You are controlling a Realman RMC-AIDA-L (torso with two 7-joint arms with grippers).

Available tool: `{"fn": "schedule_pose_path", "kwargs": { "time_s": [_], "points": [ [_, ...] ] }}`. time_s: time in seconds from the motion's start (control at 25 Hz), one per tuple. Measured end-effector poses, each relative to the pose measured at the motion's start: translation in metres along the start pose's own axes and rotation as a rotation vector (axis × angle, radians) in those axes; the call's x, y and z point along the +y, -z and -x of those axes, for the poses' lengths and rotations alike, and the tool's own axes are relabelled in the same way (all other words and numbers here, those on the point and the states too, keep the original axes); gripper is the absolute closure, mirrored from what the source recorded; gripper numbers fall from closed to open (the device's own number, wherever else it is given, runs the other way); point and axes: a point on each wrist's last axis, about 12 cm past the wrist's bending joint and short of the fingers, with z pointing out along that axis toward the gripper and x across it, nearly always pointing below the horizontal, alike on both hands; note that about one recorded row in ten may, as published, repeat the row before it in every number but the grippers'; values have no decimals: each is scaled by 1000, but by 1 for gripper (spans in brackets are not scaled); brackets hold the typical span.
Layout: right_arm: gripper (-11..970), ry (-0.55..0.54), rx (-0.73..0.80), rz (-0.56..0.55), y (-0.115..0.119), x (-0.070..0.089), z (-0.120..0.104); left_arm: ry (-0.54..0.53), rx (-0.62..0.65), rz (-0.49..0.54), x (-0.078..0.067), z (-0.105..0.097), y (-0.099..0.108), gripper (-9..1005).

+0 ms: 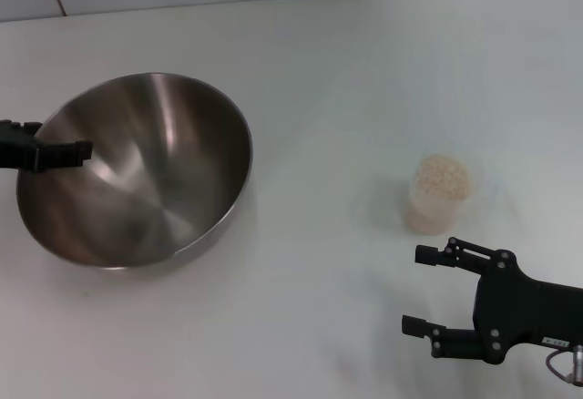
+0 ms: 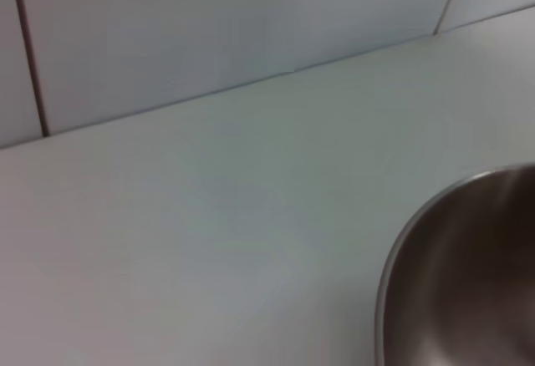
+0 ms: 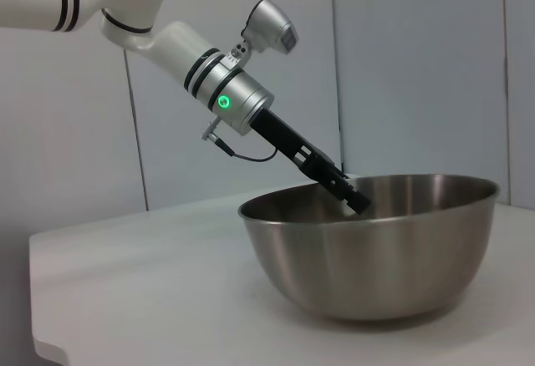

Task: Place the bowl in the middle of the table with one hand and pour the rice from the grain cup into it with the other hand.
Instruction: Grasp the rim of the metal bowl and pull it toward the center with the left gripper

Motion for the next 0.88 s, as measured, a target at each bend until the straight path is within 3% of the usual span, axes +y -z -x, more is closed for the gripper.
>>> {"fn": "schedule_pose_path", "kwargs": {
  "time_s": [0.4,0.48,0.88],
  "points": [
    [129,1,1,0,0,0,0,-14,8,-44,-6,7,0,141],
    [129,1,0,0,0,0,0,-20,8,-49,-7,9,0,359],
    [129,-1,0,1,0,0,0,-20,25,-99,-12,18,-6,784]
  ]
}}
